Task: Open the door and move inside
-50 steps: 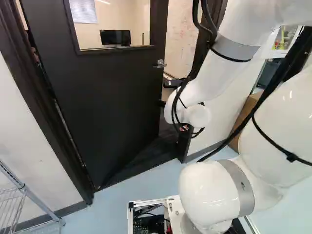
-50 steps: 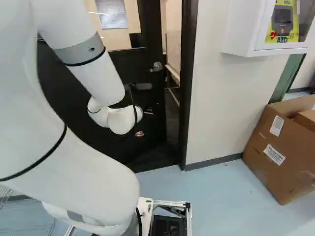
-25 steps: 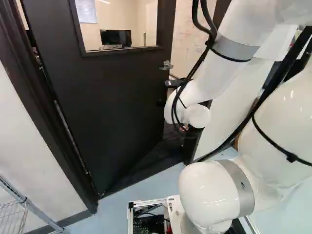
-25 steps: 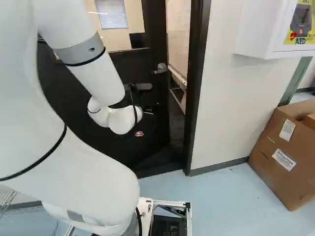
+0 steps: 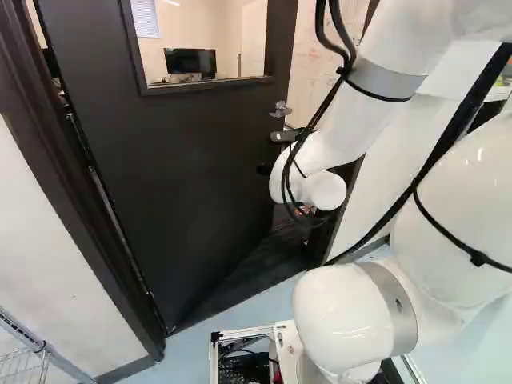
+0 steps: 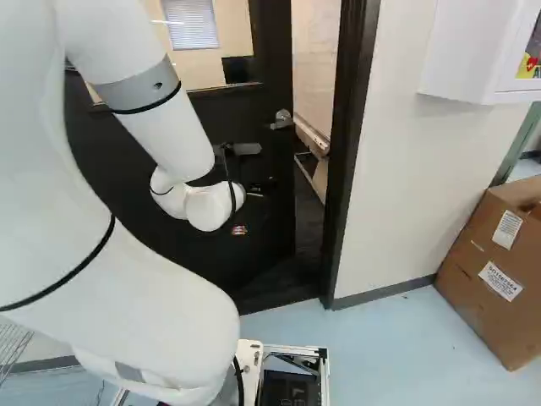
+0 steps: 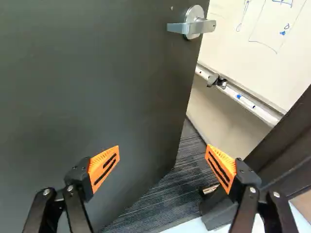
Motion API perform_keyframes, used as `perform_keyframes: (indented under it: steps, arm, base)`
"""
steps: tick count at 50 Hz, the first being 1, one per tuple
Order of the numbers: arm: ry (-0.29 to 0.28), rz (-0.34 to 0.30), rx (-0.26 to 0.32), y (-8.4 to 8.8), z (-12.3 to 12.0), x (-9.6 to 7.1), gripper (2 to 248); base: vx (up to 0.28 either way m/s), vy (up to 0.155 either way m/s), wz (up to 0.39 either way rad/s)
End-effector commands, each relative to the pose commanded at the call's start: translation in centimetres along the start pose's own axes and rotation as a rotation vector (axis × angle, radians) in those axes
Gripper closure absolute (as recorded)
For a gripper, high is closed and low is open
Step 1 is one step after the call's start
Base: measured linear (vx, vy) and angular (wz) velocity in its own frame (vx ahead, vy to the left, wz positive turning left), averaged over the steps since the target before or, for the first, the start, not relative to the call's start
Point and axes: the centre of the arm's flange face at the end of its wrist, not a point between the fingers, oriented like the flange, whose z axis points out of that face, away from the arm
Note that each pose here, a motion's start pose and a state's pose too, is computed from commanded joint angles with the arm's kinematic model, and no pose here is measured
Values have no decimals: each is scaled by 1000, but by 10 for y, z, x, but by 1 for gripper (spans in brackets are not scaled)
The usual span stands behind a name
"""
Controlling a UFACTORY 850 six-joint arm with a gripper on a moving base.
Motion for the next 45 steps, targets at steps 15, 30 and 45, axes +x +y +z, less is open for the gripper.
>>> perform_keyframes:
  steps: [15,30,45]
  arm:
    - [0,0,0,0,0,0,3]
    - [0,0,0,0,0,0,3]
    - [0,0,0,0,0,0,3]
  base:
    - [68,60,-12]
    - [44,40,-9]
    - [26,26,-5]
